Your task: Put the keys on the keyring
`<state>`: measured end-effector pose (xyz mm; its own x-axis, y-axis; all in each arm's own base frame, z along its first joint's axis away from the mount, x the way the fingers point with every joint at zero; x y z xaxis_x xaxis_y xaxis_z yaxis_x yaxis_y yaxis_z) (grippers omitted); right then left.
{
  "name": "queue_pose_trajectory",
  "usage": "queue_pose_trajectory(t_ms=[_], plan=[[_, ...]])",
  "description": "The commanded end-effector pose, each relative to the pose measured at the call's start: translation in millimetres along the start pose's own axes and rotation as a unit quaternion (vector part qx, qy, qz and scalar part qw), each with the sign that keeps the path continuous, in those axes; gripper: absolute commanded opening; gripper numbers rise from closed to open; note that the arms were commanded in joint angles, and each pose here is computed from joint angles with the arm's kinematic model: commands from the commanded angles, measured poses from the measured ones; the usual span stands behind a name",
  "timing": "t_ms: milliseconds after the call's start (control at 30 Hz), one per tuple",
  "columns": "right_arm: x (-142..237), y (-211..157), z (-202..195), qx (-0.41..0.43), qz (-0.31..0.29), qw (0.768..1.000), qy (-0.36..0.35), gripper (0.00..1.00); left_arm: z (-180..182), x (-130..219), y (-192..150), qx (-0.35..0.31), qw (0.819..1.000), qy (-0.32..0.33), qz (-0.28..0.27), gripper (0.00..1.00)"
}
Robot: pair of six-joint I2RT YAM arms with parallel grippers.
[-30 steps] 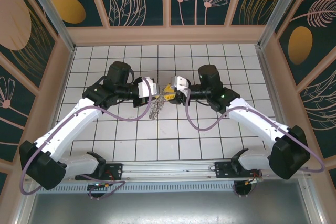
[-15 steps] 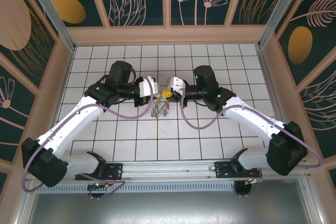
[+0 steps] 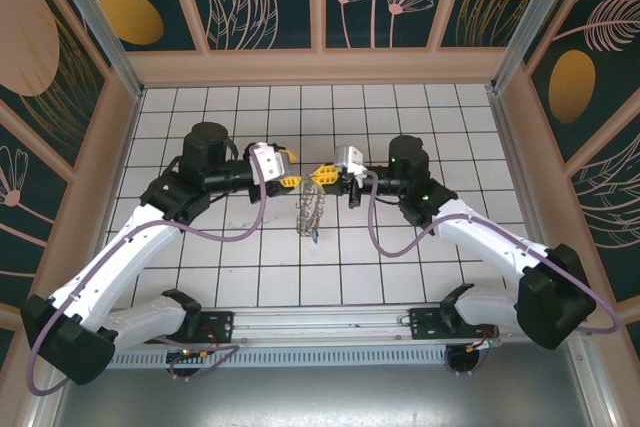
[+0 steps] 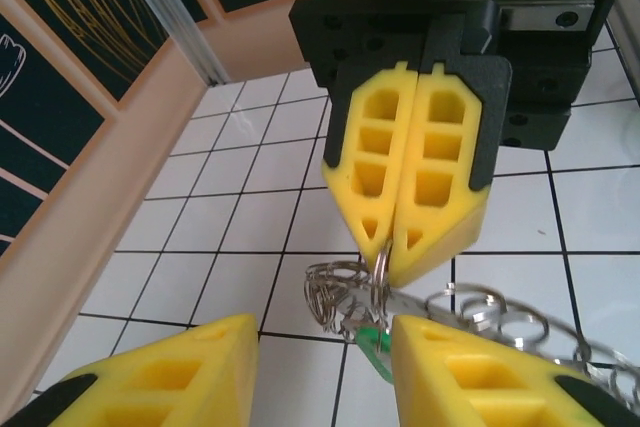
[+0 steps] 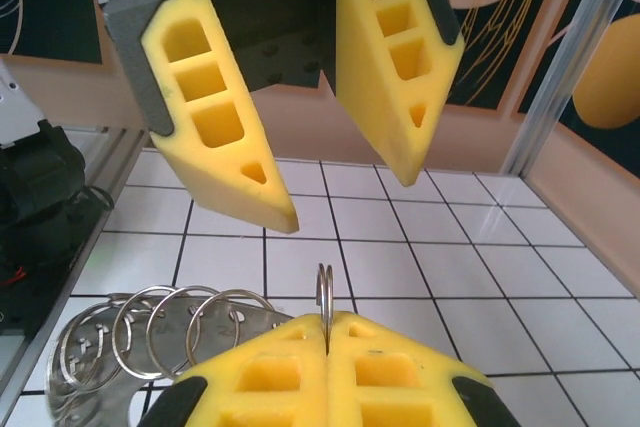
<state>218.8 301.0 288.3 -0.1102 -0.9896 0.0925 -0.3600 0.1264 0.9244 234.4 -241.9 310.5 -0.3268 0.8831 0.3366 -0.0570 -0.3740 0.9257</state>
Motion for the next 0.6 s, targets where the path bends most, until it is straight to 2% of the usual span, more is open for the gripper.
queue_pose_trajectory(t_ms=[0, 167, 333, 467, 567], plan=[[10, 33, -3, 0.034, -0.063, 0.997, -0.006, 0.0, -7, 0, -4, 0.018, 1.0, -0.017, -0.01, 0.42], [14, 37, -1, 0.036, -0.075, 0.997, -0.003, 0.0, -14, -9, -17, 0.037, 0.998, -0.042, -0.027, 0.46], [17, 40, -1, 0.036, -0.082, 0.996, -0.003, 0.0, -14, -13, -19, 0.028, 0.998, -0.034, -0.053, 0.48], [16, 39, -1, 0.032, -0.083, 0.996, 0.002, 0.0, -12, -11, -8, 0.017, 0.996, -0.028, -0.086, 0.47], [15, 39, -1, 0.028, -0.083, 0.996, 0.002, 0.0, -9, -7, 1, 0.005, 0.995, -0.018, -0.1, 0.42]])
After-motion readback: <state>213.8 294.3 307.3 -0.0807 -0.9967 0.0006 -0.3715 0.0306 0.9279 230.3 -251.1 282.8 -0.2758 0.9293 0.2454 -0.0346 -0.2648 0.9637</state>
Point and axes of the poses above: each hand's point on the last joint's axis, 136 mm out from that joint toward the fingers, its own x axis back along the fingers, its own z axis along the line the jaws close on, y = z × x, the point moved 2 cm from there along x, back along the fingers, and after that the axes turned 10 degrees about x, right-handed, at the moved point
